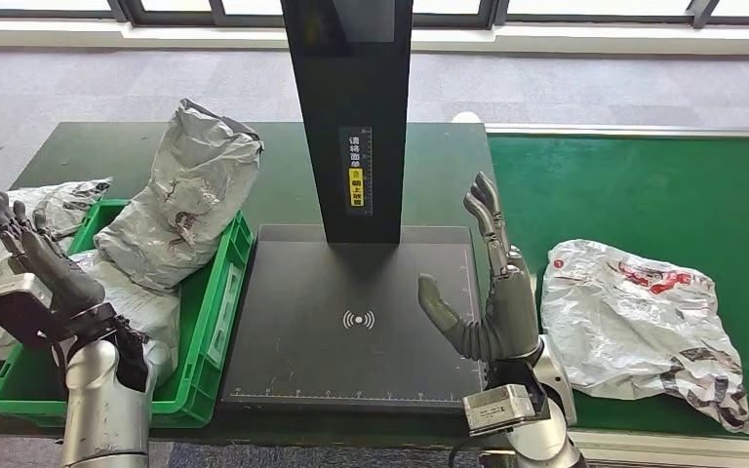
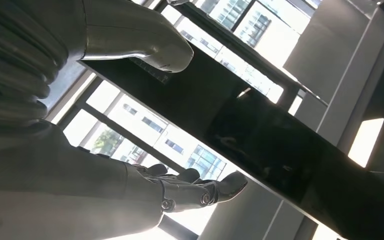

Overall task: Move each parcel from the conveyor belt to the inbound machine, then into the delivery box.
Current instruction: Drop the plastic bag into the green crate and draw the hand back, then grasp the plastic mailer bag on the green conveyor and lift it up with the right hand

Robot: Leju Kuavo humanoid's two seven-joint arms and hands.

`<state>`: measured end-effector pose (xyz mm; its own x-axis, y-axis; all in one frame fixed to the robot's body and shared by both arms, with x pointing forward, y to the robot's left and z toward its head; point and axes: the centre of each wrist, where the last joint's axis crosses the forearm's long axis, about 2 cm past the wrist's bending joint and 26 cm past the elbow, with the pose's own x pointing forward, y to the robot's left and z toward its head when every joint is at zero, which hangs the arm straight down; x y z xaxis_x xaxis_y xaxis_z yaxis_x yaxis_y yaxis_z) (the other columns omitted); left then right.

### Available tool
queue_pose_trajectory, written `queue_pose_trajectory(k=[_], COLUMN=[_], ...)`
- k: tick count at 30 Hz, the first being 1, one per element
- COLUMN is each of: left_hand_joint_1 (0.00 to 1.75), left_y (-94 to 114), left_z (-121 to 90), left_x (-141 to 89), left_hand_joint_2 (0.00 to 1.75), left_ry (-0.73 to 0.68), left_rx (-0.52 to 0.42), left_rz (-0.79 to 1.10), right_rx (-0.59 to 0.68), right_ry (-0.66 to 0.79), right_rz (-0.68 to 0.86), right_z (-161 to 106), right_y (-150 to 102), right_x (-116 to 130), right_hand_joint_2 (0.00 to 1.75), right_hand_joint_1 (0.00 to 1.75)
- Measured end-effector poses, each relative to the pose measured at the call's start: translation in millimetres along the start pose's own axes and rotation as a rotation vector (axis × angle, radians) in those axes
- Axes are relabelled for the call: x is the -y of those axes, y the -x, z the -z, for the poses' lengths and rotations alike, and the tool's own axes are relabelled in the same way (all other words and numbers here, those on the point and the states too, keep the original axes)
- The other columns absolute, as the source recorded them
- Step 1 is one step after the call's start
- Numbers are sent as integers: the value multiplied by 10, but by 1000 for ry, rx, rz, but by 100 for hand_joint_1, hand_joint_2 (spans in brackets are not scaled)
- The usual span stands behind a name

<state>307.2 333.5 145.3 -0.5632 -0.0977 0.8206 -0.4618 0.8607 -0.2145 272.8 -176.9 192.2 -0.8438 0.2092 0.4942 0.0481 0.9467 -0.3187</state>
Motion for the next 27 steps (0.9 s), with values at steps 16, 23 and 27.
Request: queue_pose_trajectory(k=[16,23,27], left_hand_joint_1=[0,0,0], left_y=[-445,-486,-509], left_z=[-538,-934,-1040], left_x=[658,1071,1137], left_hand_joint_2=[0,0,0], left_ry=[506,913,958], left_rx=[53,84,64], left_rz=[-424,-563,-625], right_rx=[-250,-740,-1007], right_ry=[-35,-262,-339], right_rz=[-266,-793,-945], right_z=[-150,-555,-1118], right_y=[234,628,807], right_x=[183,448,716], right_hand_joint_2=[175,175,175], right_hand_joint_1=[0,0,0])
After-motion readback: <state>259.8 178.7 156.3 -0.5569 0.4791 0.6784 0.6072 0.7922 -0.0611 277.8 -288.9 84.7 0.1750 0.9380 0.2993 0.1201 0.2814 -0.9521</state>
